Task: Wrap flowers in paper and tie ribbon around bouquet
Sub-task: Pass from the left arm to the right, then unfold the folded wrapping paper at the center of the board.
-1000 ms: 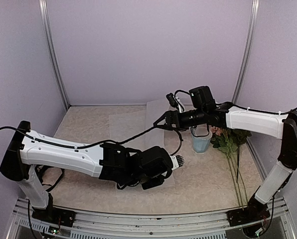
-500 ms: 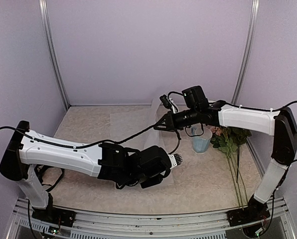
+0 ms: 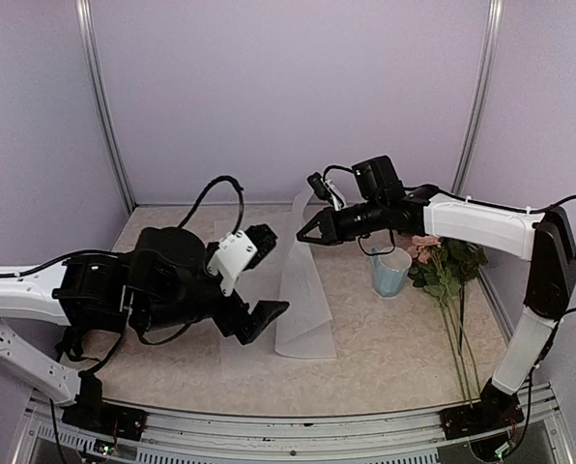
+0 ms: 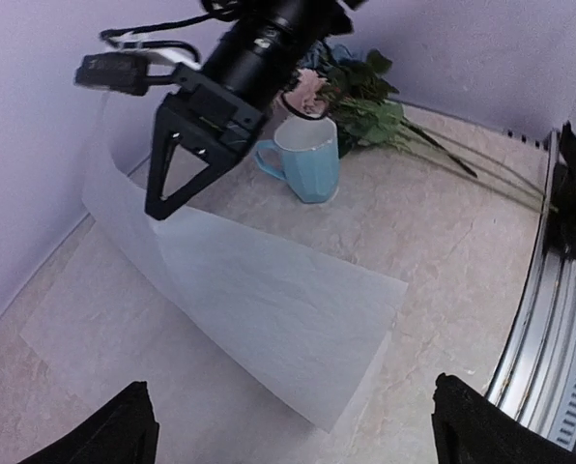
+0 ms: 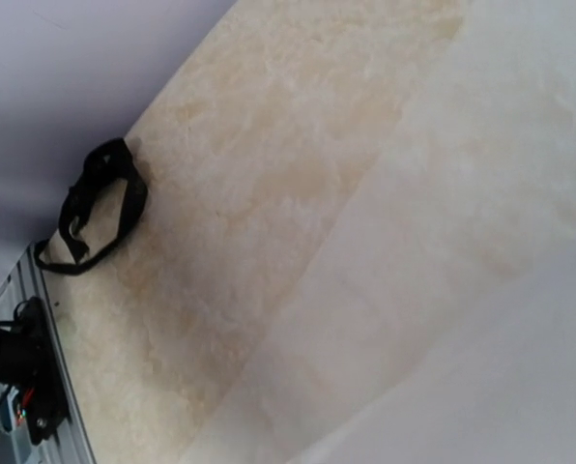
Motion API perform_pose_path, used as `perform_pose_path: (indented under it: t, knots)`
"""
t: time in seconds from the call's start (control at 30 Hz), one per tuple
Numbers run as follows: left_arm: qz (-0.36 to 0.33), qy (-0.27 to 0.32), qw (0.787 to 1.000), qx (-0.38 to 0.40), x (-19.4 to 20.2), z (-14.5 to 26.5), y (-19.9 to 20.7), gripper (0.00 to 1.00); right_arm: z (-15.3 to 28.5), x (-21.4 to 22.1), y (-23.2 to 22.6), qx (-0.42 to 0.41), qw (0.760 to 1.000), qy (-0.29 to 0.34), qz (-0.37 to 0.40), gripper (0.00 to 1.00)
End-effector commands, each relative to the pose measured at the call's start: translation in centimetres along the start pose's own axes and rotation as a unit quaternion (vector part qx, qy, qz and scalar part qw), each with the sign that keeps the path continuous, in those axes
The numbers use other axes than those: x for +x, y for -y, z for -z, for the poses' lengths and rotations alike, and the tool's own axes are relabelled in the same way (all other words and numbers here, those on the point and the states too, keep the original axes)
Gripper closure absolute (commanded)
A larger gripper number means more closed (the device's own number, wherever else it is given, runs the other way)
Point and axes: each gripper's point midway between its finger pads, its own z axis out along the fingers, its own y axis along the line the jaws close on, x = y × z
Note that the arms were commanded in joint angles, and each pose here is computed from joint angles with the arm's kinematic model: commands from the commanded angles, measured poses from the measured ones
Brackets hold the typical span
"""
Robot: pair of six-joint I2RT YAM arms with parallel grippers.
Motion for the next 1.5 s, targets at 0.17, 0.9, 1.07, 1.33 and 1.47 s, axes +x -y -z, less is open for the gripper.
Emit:
perform_pose_path:
  t: [0.17,0.9,1.07,1.33,1.47]
  knots:
    - [0.199,-0.186,0.958,-0.094,14.1,-5.5,-8.5,0.18,2.3,-2.5,-0.6,0.020,0.999,0.016,0.036,1.00]
    - [0.229,-0.446,0.838,-0.216,33.2,-7.7,-12.6,0.17,8.1,-1.7,0.9,0.102,0.993,0.024,0.059,1.00]
    - [0.285,-0.423,0.806,-0.301,33.2,-4.8,-19.3,0.17,8.2,0.0,1.2,0.106,0.993,0.001,0.059,1.00]
    - [0.290,-0.352,0.798,-0.394,28.3,-2.4,-28.7,0.16,7.0,3.8,1.7,0.076,0.996,-0.031,0.019,1.00]
    - [0.272,-0.299,0.818,-0.410,23.1,-1.7,-31.2,0.12,5.3,6.2,1.4,0.040,0.998,-0.041,-0.016,1.00]
